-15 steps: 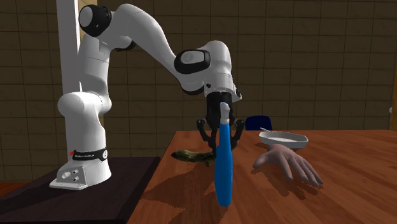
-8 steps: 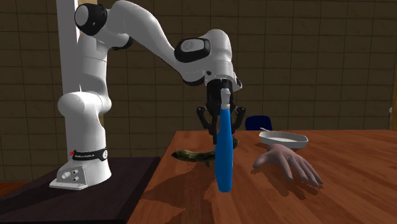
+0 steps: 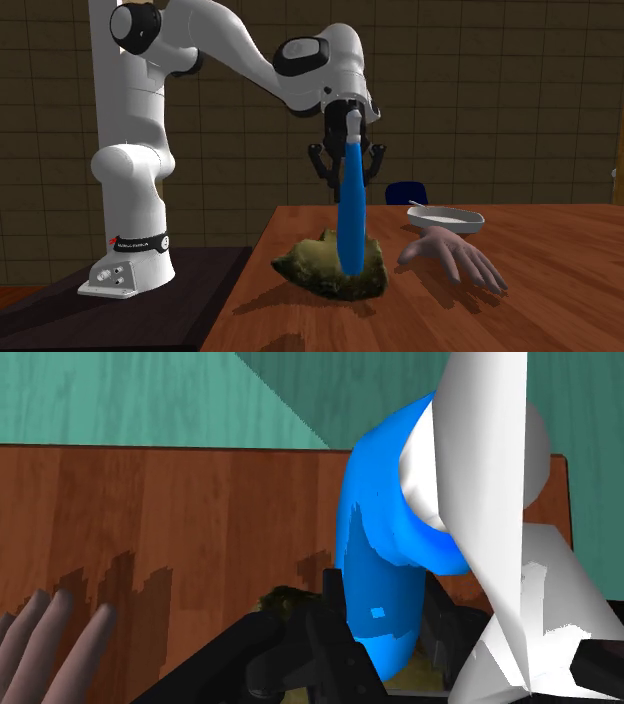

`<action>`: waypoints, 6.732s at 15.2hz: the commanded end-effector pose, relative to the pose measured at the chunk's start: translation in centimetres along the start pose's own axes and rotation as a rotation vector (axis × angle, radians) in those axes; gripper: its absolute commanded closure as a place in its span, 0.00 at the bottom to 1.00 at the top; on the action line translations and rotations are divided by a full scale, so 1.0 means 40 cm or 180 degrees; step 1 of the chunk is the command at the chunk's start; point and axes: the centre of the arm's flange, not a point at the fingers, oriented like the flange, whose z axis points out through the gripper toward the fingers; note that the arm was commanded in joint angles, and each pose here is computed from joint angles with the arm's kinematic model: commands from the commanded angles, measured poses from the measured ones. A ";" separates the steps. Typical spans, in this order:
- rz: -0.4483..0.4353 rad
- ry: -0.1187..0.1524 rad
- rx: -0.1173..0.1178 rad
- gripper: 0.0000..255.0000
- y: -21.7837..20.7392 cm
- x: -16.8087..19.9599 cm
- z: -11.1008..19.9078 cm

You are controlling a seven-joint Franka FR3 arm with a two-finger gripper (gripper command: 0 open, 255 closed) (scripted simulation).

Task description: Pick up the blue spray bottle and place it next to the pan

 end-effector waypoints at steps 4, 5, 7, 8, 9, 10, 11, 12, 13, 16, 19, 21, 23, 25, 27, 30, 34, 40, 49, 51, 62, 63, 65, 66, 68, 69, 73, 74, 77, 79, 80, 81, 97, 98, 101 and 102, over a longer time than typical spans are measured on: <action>-0.0001 0.0000 0.0000 1.00 0.002 -0.024 -0.059; -0.0001 0.0000 0.0000 1.00 0.002 -0.029 -0.071; -0.0001 0.0000 0.0000 1.00 0.002 -0.039 -0.096; -0.0001 0.0000 0.0000 1.00 0.002 -0.045 -0.108; -0.0001 0.0000 0.0000 1.00 0.002 -0.050 -0.120; -0.0001 0.0000 0.0000 1.00 0.002 -0.055 -0.132; -0.0001 0.0000 0.0000 1.00 0.002 -0.060 -0.144; -0.0001 0.0000 0.0000 1.00 0.002 -0.065 -0.156; -0.0001 0.0000 0.0000 1.00 0.002 -0.071 -0.168; -0.0001 0.0000 0.0000 1.00 0.001 -0.086 -0.205; -0.0001 0.0000 0.0000 1.00 0.001 -0.102 -0.241; -0.0001 0.0000 0.0000 1.00 0.001 -0.113 -0.265; -0.0001 0.0000 0.0000 1.00 0.001 -0.123 -0.290; -0.0001 0.0000 0.0000 1.00 0.001 -0.134 -0.314; -0.0001 0.0000 0.0000 1.00 0.001 -0.144 -0.338; -0.0001 0.0000 0.0000 1.00 0.000 -0.160 -0.374; -0.0001 0.0000 0.0000 1.00 0.000 -0.181 -0.423; -0.0001 0.0000 0.0000 1.00 0.000 -0.212 -0.496; -0.0001 0.0000 0.0000 1.00 0.028 -0.106 -0.551; -0.0001 0.0000 0.0000 1.00 0.042 -0.042 -0.552; -0.0001 0.0000 0.0000 1.00 0.121 0.312 -0.559; -0.0001 0.0000 0.0000 1.00 0.128 0.345 -0.560; -0.0001 0.0000 0.0000 1.00 0.143 0.409 -0.561; -0.0001 0.0000 0.0000 1.00 0.150 0.441 -0.561; -0.0001 0.0000 0.0000 1.00 0.164 0.506 -0.563; -0.0001 0.0000 0.0000 1.00 0.171 0.538 -0.563; -0.0001 0.0000 0.0000 1.00 0.200 0.667 -0.566; -0.0001 0.0000 0.0000 1.00 0.207 0.699 -0.566; -0.0001 0.0000 0.0000 1.00 0.229 0.796 -0.568; -0.0001 0.0000 0.0000 1.00 0.243 0.860 -0.569; -0.0001 0.0000 0.0000 1.00 0.250 0.892 -0.570; -0.0001 0.0000 0.0000 1.00 0.257 0.924 -0.570; -0.0001 0.0000 0.0000 1.00 0.301 1.167 -0.453; -0.0001 0.0000 0.0000 1.00 0.301 1.172 -0.440; -0.0001 0.0000 0.0000 1.00 0.301 1.188 -0.404; -0.0001 0.0000 0.0000 1.00 0.301 1.193 -0.392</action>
